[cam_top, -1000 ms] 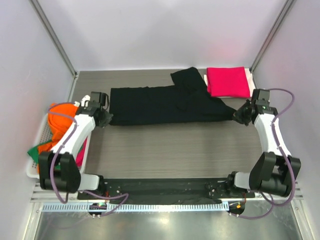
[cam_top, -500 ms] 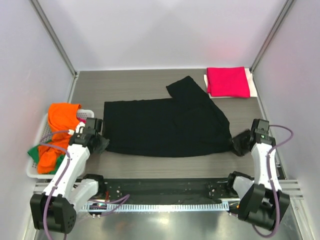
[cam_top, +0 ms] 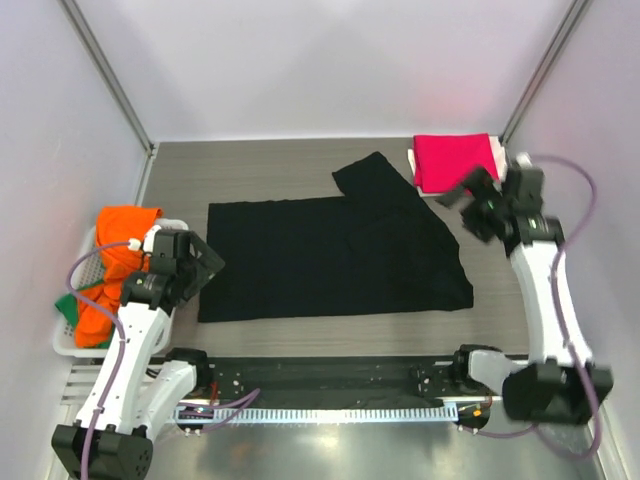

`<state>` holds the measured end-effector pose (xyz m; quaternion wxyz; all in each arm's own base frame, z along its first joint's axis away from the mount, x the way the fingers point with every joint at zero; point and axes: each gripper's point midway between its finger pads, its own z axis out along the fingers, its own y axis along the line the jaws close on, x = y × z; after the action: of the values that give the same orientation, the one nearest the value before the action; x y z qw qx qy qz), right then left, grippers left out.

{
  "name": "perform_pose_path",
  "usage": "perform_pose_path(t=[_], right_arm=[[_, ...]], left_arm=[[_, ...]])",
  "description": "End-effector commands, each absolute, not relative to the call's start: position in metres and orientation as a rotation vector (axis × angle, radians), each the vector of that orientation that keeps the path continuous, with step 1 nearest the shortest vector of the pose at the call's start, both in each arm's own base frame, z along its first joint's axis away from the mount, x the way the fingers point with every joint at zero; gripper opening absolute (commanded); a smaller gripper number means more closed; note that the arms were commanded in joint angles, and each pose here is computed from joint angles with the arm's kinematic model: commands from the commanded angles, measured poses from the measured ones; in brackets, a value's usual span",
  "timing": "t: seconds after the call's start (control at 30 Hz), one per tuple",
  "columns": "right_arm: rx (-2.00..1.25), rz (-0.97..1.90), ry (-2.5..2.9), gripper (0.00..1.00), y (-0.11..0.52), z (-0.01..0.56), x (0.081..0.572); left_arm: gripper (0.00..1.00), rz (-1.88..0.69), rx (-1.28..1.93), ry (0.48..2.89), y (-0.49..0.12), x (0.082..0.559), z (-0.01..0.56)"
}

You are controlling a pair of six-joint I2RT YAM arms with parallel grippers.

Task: Fold and stack the t-shirts
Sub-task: Fold the tshirt

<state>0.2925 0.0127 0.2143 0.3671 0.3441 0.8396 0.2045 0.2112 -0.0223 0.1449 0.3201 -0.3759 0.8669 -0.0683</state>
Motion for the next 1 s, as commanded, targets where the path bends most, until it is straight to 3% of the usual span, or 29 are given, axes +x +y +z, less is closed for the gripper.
perform_pose_path(t=[0.0, 0.13, 0.17, 0.2, 0.27, 0.33, 0.37, 0.4, 0.47, 0.63, 0.97], right_arm=[[0.486, 0.497, 2.12, 1.0, 0.056, 0.269, 0.369], [0.305, 0.471, 2.212, 1.0, 0.092, 0.253, 0.441], [0.274, 0.469, 2.164, 0.98, 0.095, 0.275, 0.461], [0.254, 0.437, 2.233, 0.97, 0.098, 0.24, 0.485], [0.206, 0.42, 2.19, 0.94, 0.104, 0.251, 0.519], [0.201, 0.37, 2.249, 0.92, 0.106, 0.21, 0.552], [0.187, 0.374, 2.205, 0.91, 0.11, 0.227, 0.569], [0.181, 0.357, 2.264, 0.9, 0.112, 0.187, 0.585], [0.163, 0.328, 2.228, 0.89, 0.114, 0.193, 0.607], [0.12, 0.245, 2.244, 0.87, 0.115, 0.133, 0.645], [0.077, 0.19, 2.11, 0.87, 0.132, 0.109, 0.684]], left_arm=[[0.97, -0.181, -0.843, 2.285, -0.023, 0.22, 0.155], [0.98, -0.153, -0.754, 2.321, -0.023, 0.226, 0.159], [0.98, -0.134, -0.714, 2.344, -0.022, 0.225, 0.158], [0.99, -0.131, -0.691, 2.356, -0.022, 0.228, 0.161], [1.0, -0.128, -0.674, 2.372, -0.023, 0.228, 0.158], [1.0, -0.17, -0.67, 2.377, -0.029, 0.229, 0.155], [0.99, -0.189, -0.666, 2.364, -0.031, 0.232, 0.155], [1.0, -0.19, -0.665, 2.356, -0.031, 0.232, 0.156], [1.0, -0.163, -0.675, 2.329, -0.026, 0.233, 0.159], [0.99, -0.169, -0.67, 2.318, -0.026, 0.233, 0.161], [0.98, -0.183, -0.664, 2.323, -0.028, 0.234, 0.16]])
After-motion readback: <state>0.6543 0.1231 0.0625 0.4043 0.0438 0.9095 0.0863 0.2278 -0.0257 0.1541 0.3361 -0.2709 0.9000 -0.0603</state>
